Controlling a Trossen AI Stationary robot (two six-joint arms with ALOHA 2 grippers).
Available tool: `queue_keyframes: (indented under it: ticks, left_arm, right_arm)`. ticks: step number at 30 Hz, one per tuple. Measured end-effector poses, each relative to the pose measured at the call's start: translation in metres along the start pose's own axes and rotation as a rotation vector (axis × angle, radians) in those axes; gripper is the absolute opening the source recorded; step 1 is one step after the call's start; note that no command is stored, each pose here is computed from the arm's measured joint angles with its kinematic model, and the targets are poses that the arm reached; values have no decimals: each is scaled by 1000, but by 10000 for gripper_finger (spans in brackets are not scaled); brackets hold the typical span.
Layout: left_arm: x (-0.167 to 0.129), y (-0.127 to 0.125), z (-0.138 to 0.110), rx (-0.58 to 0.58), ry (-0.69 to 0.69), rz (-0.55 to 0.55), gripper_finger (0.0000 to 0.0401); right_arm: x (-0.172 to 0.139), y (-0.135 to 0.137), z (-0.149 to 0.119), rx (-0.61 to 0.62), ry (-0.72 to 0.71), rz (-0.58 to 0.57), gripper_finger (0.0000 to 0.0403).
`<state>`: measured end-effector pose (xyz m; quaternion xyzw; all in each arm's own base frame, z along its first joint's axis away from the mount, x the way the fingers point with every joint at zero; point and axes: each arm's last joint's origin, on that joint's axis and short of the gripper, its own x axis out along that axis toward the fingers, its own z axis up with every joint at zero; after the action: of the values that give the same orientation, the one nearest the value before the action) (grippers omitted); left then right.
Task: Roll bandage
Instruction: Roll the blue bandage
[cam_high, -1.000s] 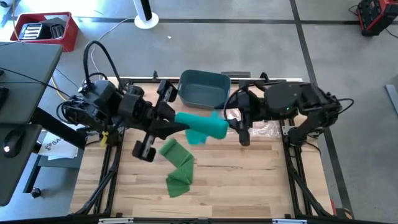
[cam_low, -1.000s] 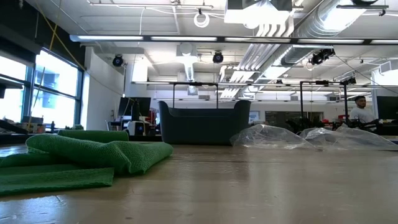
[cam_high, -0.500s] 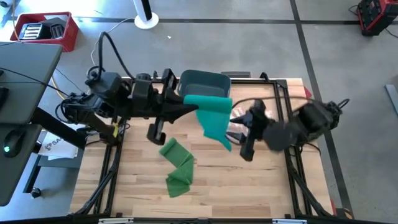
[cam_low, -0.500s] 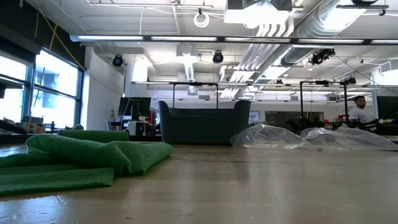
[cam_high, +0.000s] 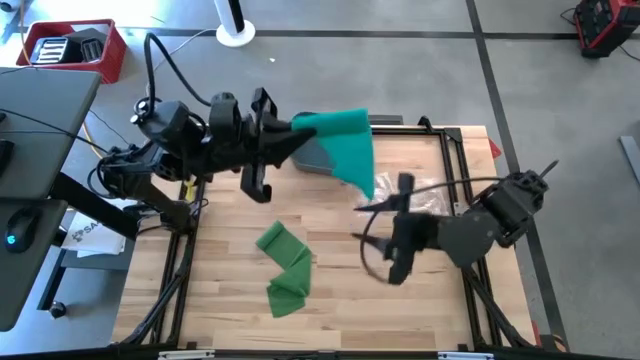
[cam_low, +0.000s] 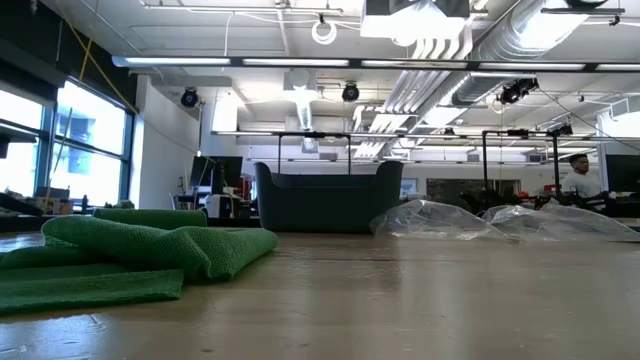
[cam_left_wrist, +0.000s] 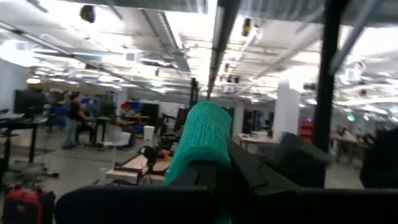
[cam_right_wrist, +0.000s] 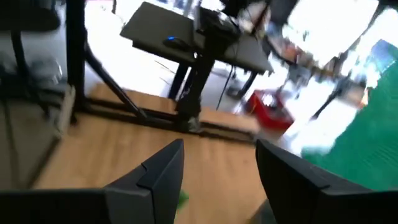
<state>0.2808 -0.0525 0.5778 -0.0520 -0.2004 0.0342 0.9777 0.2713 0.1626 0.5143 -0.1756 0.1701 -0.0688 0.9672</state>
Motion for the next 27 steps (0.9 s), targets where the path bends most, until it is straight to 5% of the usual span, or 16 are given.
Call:
queue_keyframes:
  ticks: [10,16,27]
  left_arm:
    - [0,8,0,-73,7,61,5]
    - [-1,8,0,-86,13,61,5]
    - [0,10,-4,-64,56,65,5]
  right_arm:
    - [34,24,-8,-522,133,-220,216]
    - [60,25,-22,-1007,428,-480,220]
    - [89,-4,-37,-986,607,-654,220]
